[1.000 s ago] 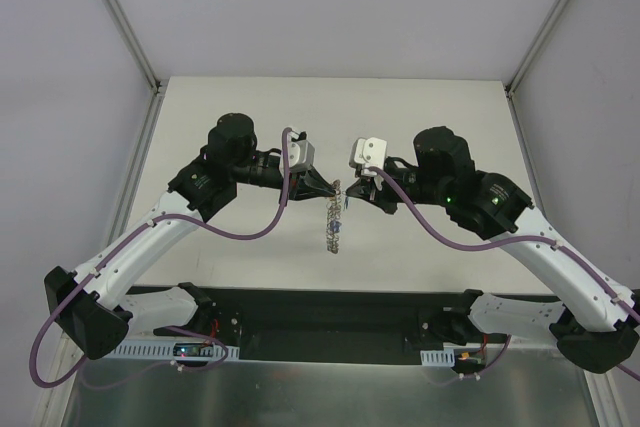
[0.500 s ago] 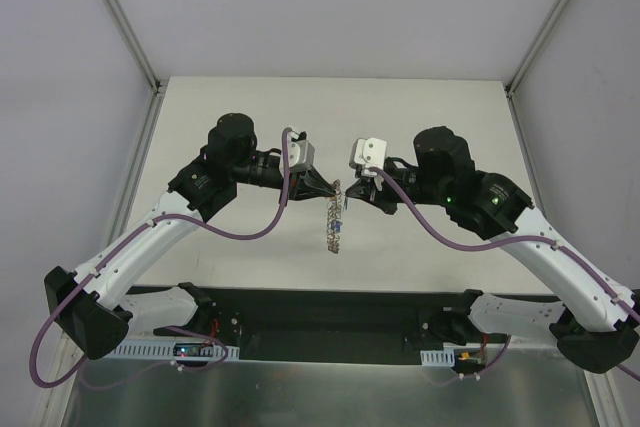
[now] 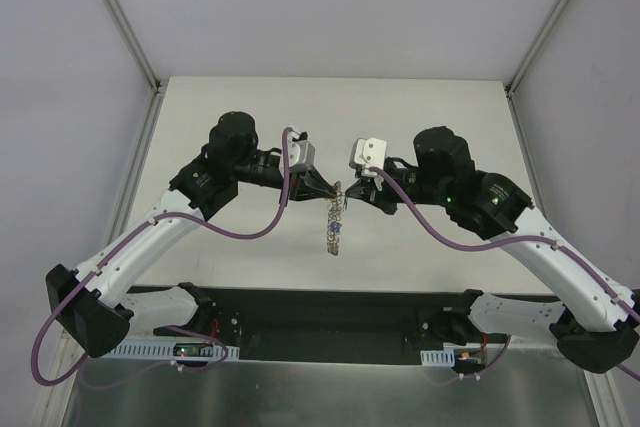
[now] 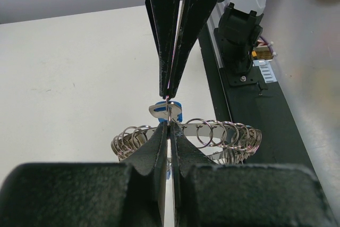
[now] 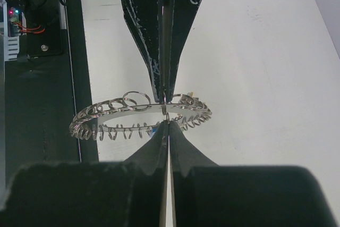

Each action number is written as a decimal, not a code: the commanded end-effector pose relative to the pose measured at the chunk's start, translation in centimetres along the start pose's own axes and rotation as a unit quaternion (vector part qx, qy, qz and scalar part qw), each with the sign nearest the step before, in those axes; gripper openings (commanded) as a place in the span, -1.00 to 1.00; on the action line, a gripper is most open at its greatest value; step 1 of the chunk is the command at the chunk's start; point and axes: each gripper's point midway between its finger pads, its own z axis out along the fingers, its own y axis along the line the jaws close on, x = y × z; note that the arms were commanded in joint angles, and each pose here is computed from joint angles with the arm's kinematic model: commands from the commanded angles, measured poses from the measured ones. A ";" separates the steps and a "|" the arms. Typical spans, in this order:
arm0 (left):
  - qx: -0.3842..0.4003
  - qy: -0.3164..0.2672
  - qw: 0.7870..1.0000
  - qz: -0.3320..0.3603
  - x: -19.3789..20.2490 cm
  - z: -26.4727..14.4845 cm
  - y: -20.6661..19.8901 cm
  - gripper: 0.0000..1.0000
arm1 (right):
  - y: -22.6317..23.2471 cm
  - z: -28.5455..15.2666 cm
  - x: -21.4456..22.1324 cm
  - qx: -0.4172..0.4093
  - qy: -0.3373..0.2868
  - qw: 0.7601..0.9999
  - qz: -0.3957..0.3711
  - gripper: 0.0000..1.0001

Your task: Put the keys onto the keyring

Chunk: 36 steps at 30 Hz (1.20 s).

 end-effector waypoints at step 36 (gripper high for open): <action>0.010 -0.034 0.998 0.059 -3.3 -0.2 -0.5 -1.00 | -0.1 -0.5 -1.5 0.006 -0.026 1.000 -0.011 -0.98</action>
